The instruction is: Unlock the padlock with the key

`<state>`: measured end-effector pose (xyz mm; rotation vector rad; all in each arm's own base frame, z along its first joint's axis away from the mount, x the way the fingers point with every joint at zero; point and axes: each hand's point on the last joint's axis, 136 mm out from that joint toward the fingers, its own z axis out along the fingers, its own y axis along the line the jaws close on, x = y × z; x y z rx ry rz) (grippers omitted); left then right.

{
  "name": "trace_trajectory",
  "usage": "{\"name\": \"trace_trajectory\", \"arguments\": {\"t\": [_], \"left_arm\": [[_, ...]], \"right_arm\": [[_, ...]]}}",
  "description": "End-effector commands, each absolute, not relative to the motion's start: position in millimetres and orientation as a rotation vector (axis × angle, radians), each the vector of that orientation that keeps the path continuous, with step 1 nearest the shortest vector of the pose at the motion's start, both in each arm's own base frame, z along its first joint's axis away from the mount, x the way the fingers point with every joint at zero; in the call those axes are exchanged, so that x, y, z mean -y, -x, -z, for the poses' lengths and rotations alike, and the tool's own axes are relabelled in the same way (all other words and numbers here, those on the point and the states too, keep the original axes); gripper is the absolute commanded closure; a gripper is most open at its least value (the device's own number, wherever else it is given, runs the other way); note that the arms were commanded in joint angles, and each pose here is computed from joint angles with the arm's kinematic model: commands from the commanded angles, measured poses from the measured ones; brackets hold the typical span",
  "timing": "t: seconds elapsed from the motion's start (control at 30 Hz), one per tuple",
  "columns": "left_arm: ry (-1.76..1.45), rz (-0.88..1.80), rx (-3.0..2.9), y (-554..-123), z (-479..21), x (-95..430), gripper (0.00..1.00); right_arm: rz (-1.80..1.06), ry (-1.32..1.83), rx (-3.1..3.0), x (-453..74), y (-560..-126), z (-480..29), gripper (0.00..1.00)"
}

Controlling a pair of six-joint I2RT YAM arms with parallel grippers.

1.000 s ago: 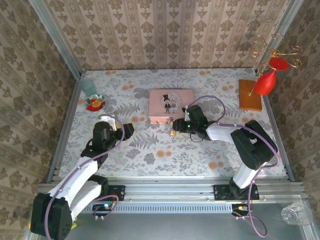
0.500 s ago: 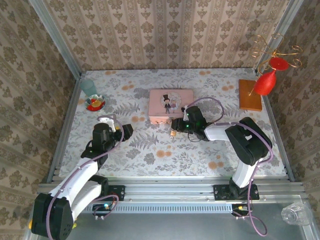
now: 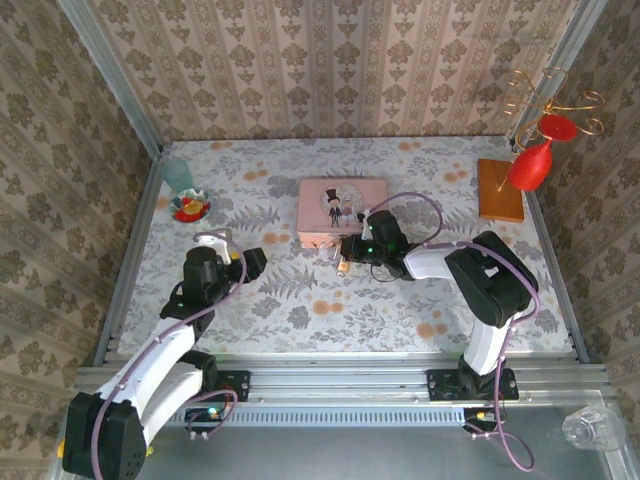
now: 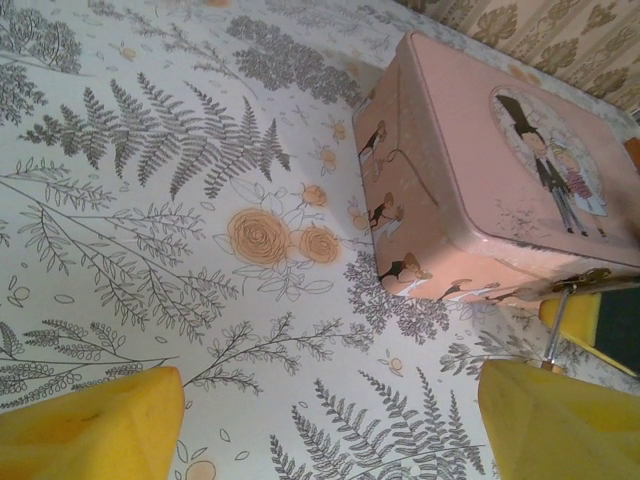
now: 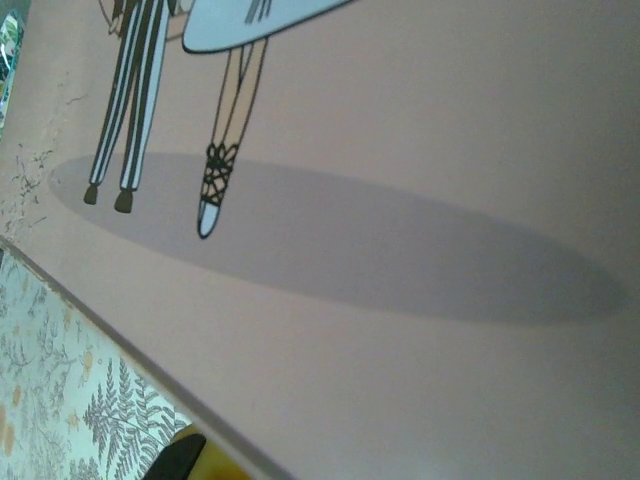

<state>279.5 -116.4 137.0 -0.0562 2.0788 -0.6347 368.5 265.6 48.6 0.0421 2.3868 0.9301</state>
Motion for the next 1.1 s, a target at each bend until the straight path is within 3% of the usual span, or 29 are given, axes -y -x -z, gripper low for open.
{"name": "trace_trajectory", "arguments": {"t": [0.0,0.17,0.3,0.4,0.6,1.07], "left_arm": [[0.052,0.604,-2.057,-280.7,-144.0,110.7,0.22],[0.091,0.592,-2.099,-285.8,-138.4,109.4,0.22],[0.086,0.666,-2.143,-306.0,-168.4,128.6,0.21],[0.051,0.671,-2.18,-323.2,-181.1,151.5,0.15],[-0.054,0.661,-2.255,-331.7,-164.0,210.6,0.15],[-0.04,0.527,-2.374,-372.1,-125.9,245.5,0.16]], "right_arm": [[-0.835,-0.252,-2.381,-244.2,-364.0,-37.5,1.0],[-0.917,-0.421,-2.235,-243.4,-369.1,-52.0,1.0],[-0.91,-0.488,-2.189,-237.7,-368.8,-56.6,1.0],[-0.927,-0.545,-2.146,-231.7,-368.3,-57.4,1.0],[-0.941,-0.604,-2.099,-226.9,-370.9,-63.3,1.0],[-1.021,-0.716,-1.978,-214.1,-369.4,-61.6,1.0]]}}
